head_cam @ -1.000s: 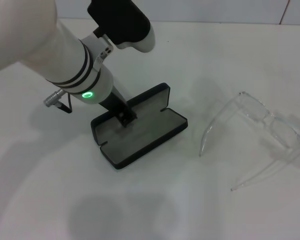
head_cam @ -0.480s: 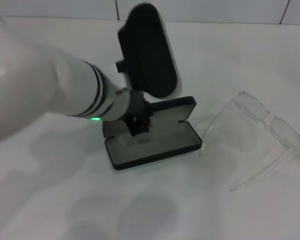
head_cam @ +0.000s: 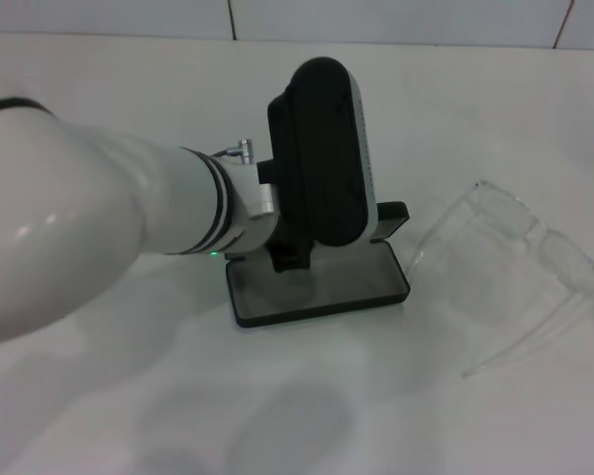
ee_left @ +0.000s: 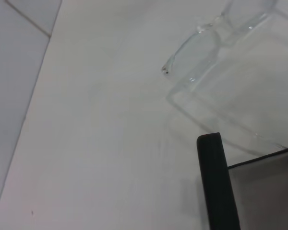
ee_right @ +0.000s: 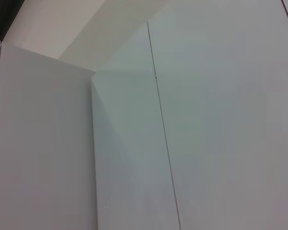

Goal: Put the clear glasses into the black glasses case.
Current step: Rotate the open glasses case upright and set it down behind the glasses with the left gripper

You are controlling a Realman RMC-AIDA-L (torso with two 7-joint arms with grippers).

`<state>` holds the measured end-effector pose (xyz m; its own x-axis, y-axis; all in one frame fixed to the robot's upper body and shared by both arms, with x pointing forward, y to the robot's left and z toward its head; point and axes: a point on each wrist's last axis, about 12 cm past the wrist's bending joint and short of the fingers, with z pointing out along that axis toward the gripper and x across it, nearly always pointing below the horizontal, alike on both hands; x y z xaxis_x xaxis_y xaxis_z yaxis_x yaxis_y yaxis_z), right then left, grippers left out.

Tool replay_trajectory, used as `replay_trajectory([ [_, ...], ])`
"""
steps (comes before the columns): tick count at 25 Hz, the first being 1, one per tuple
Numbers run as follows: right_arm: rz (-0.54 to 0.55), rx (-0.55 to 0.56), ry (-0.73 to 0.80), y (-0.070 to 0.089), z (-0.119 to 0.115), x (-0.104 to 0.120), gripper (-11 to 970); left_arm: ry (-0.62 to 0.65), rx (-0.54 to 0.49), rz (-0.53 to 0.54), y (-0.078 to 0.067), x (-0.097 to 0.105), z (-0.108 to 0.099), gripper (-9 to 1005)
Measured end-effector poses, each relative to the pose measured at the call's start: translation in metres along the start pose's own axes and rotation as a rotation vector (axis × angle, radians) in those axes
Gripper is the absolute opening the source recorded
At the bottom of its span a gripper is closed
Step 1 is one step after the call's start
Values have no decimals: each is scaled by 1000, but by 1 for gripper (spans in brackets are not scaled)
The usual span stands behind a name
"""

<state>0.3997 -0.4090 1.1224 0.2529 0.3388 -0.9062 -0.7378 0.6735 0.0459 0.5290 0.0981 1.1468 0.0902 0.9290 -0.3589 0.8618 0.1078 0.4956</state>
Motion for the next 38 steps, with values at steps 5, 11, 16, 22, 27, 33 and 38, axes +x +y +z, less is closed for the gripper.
replay_trajectory([
  [5,1,1,-1,0,0,0,880,-29,-15,48,-5,-3,11,93],
  [11,2,3,-4,0,0,1,880,-68,-27,116,-12,-11,19,91],
  [16,1,5,-6,0,0,1,879,-108,-12,161,-18,-18,23,90],
  [22,3,9,-6,0,-1,1,879,-137,-23,212,-23,-22,27,104],
  [27,4,15,-5,1,-2,1,879,-143,-33,243,-23,-23,27,158],
  [33,3,20,-5,2,-4,1,878,-141,-35,257,-23,-22,27,209],
  [38,3,20,-4,2,-4,1,878,-144,-37,264,-23,-23,26,233],
])
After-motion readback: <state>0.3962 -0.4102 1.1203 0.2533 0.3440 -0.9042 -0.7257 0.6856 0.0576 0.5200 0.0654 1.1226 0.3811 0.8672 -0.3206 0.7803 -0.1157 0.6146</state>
